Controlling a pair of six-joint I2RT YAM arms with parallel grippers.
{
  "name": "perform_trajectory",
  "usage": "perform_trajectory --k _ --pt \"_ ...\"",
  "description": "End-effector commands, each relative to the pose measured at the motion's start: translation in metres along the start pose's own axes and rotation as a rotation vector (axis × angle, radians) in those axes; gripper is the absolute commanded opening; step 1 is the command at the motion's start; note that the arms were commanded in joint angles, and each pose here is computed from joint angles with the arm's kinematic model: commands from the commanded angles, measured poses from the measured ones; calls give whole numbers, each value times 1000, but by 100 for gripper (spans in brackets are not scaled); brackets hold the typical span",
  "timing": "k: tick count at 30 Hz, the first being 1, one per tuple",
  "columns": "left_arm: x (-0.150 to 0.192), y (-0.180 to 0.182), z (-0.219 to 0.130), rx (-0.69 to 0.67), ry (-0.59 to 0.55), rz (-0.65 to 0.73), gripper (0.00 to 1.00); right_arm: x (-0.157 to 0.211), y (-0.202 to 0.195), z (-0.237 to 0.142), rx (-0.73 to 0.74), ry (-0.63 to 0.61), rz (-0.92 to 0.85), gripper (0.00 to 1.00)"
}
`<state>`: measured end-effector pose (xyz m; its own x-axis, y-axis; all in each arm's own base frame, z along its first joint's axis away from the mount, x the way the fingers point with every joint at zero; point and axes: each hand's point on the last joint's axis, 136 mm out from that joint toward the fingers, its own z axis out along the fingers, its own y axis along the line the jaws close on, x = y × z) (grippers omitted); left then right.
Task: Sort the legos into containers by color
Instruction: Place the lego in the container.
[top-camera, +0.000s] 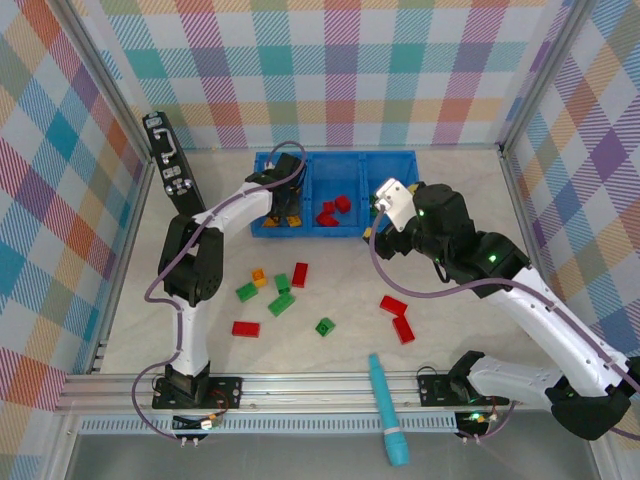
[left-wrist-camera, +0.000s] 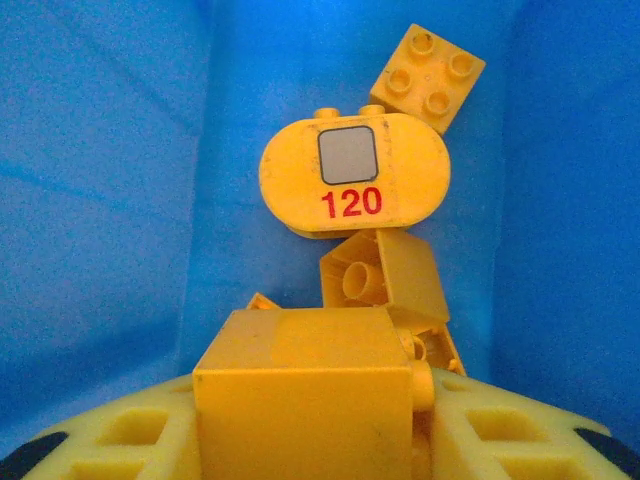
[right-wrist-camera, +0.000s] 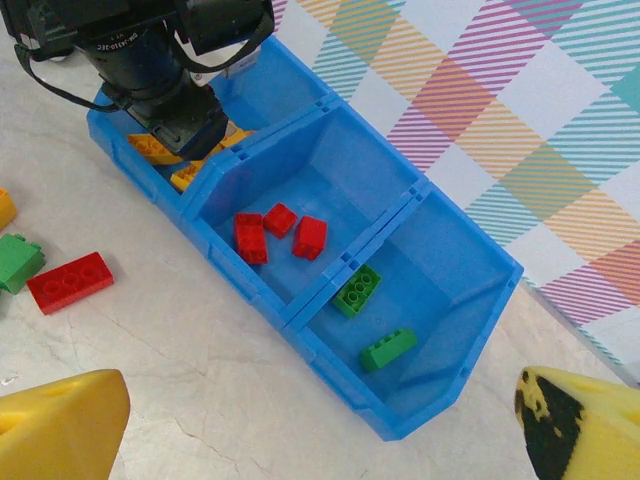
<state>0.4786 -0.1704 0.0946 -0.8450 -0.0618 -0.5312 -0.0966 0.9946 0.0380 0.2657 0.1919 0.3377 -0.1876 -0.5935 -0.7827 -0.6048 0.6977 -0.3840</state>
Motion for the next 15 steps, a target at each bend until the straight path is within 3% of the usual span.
perform_trajectory --k 1,10,15 --pt "-7 -5 -5 30 -9 -28 50 -5 -1 0 16 -27 -6 99" --pt "-2 4 -39 63 -12 -22 55 -6 -1 -9 9 -58 17 99" --pt "16 9 -84 120 -14 -24 55 -5 -3 -15 10 -62 32 99"
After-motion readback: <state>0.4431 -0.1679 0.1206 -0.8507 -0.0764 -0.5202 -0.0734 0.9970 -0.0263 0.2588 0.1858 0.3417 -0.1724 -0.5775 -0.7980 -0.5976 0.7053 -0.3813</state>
